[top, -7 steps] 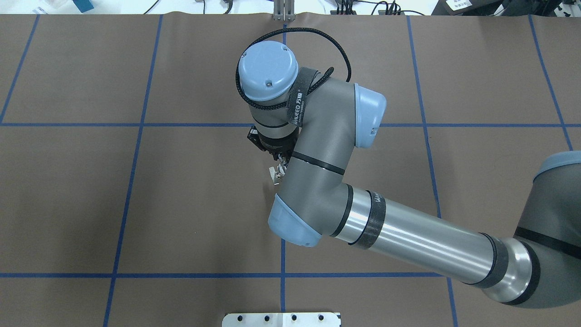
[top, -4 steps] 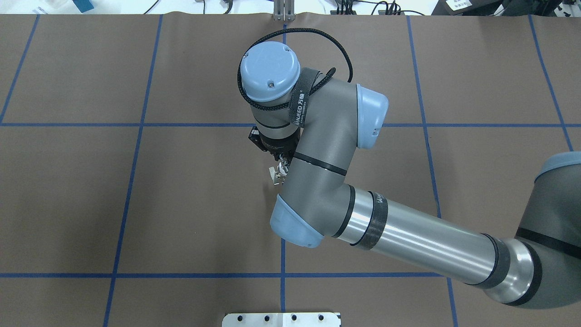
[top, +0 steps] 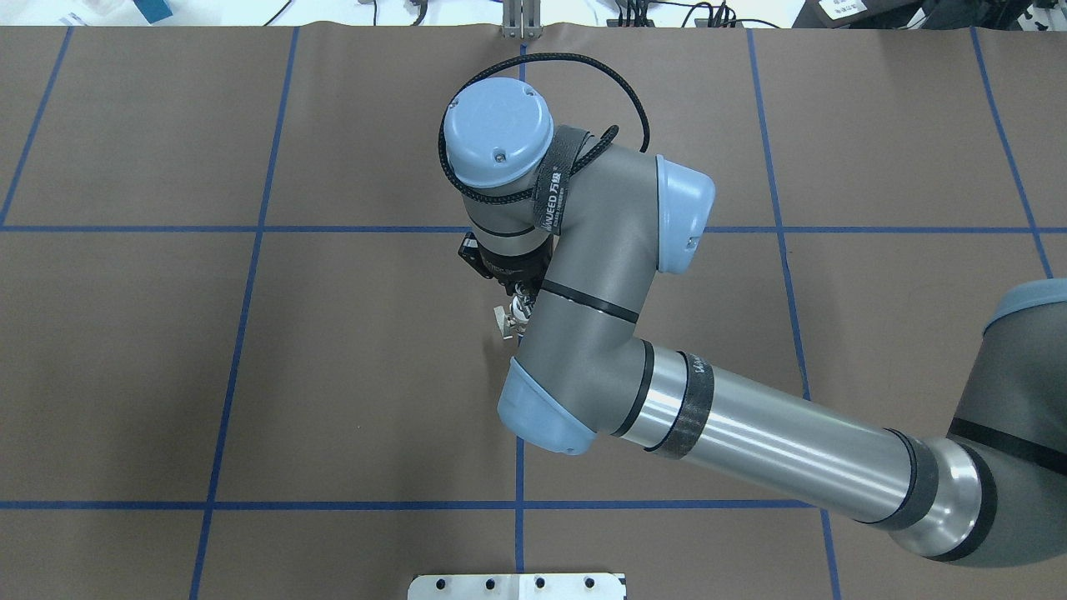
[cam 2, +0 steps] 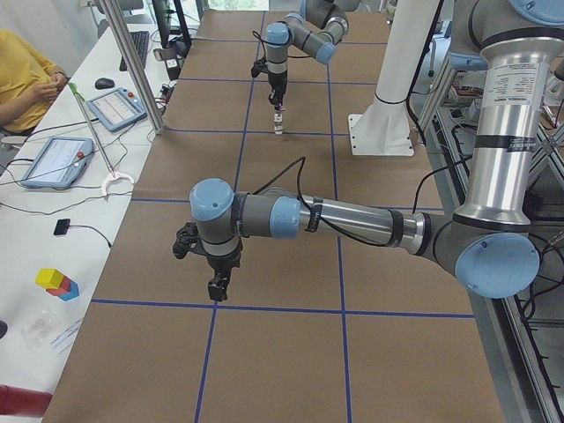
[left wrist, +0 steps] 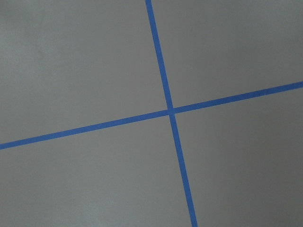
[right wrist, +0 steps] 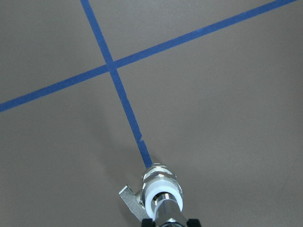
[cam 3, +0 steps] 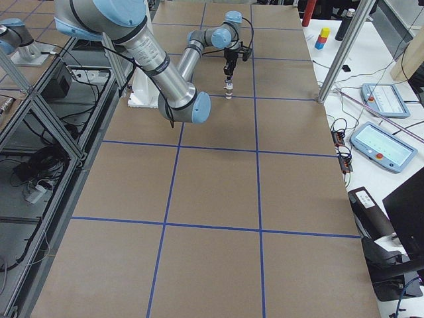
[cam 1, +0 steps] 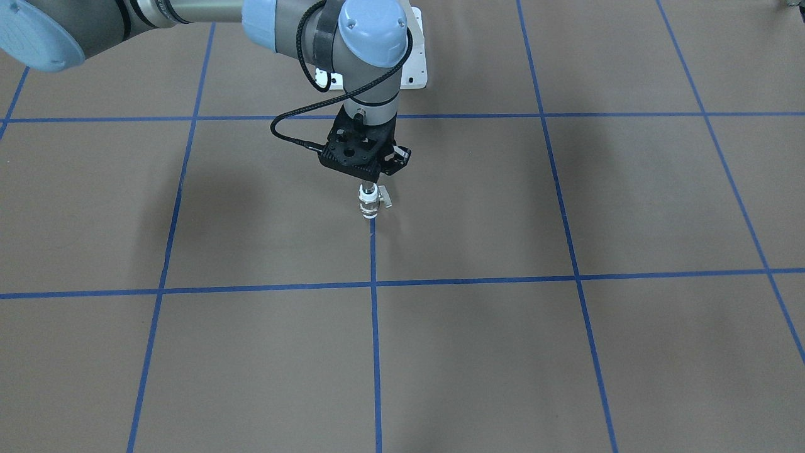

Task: Assemble PPR valve and pipe with both arms
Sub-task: 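Lower the silver fitting with the right gripper into the valve top and press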

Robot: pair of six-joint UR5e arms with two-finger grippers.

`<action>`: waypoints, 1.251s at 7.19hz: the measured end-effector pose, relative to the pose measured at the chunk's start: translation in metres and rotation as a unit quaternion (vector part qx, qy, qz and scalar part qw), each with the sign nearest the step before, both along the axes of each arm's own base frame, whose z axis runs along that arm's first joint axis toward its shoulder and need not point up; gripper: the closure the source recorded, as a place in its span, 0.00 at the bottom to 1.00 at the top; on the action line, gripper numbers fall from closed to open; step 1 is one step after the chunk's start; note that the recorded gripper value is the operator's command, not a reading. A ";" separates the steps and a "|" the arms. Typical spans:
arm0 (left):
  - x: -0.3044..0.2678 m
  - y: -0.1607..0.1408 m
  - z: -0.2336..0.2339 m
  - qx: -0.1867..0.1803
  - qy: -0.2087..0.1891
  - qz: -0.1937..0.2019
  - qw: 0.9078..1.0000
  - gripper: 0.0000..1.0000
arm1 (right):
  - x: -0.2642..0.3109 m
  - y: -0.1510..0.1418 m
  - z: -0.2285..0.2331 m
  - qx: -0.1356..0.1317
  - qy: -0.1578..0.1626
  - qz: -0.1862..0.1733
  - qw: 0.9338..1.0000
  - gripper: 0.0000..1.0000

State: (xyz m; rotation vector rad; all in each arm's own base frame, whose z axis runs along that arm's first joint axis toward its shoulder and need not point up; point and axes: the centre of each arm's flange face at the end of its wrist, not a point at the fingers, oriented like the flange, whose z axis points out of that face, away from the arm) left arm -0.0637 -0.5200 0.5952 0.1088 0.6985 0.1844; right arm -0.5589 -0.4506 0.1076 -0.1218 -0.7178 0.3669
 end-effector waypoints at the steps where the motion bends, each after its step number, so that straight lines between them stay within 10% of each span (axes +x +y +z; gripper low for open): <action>1: 0.000 0.000 0.000 0.000 0.000 0.000 1.000 0.00 | 0.000 0.000 0.000 0.000 0.000 0.000 1.000 0.66; 3: 0.000 0.000 0.000 0.000 0.000 0.000 1.000 0.00 | 0.000 0.000 0.001 0.000 0.000 0.001 1.000 0.54; 6: 0.000 0.000 0.000 0.000 0.000 0.000 1.000 0.00 | -0.001 0.000 0.004 0.000 0.002 0.000 1.000 0.02; 9: 0.000 0.000 0.002 -0.002 0.000 0.000 1.000 0.00 | 0.002 0.000 -0.001 0.007 -0.003 -0.004 1.000 0.01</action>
